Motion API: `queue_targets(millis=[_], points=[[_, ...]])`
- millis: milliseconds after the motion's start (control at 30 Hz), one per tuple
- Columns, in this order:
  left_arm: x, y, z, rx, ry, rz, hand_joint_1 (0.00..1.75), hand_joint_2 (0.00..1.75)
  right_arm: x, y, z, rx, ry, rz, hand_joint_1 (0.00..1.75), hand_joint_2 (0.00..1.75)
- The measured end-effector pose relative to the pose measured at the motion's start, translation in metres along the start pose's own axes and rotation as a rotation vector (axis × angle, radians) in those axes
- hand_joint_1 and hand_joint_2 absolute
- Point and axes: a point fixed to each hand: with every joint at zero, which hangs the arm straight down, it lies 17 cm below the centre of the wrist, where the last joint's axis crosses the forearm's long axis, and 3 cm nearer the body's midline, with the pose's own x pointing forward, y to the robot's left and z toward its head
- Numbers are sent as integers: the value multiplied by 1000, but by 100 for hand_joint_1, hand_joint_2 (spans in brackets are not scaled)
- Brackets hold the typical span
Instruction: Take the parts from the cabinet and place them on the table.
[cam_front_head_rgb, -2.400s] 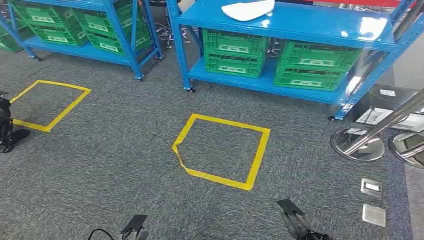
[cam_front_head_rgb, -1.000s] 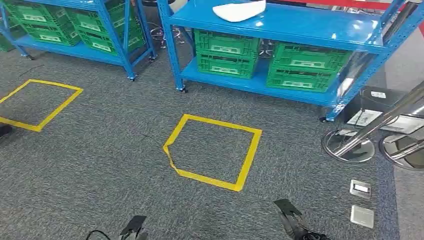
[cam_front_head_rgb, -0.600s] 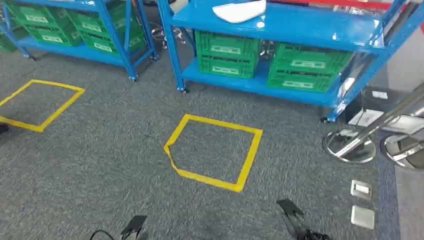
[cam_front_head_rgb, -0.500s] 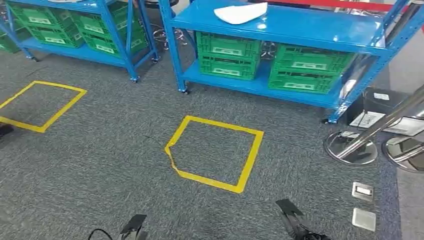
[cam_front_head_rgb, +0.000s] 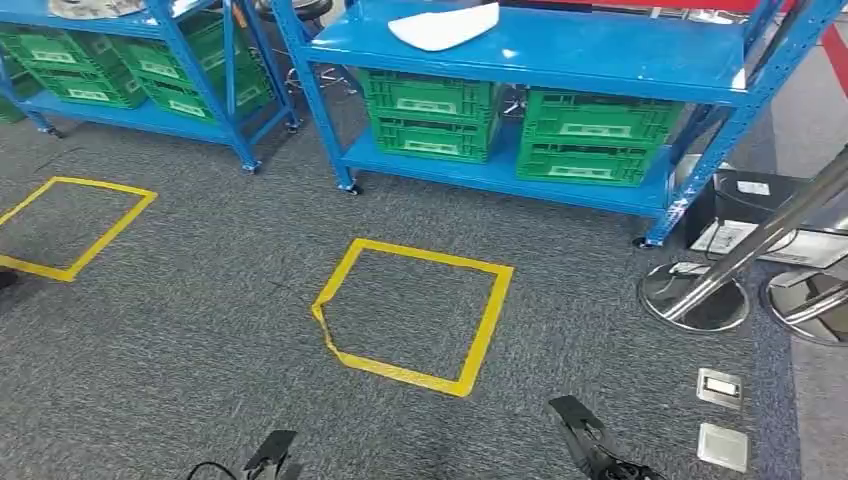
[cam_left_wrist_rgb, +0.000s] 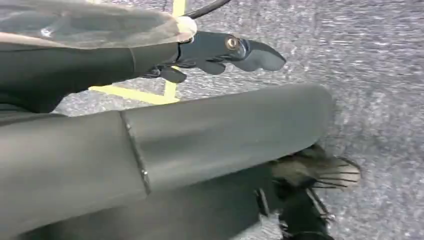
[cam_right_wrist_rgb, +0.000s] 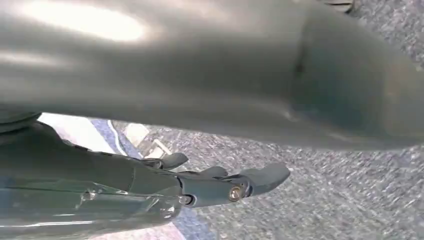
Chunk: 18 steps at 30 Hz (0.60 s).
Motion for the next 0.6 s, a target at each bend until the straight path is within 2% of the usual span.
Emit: queue_targets(millis=[600], points=[[-9,-1,0,0,13,-1,0,0,-4,2,1,5,7,-3,0,0]])
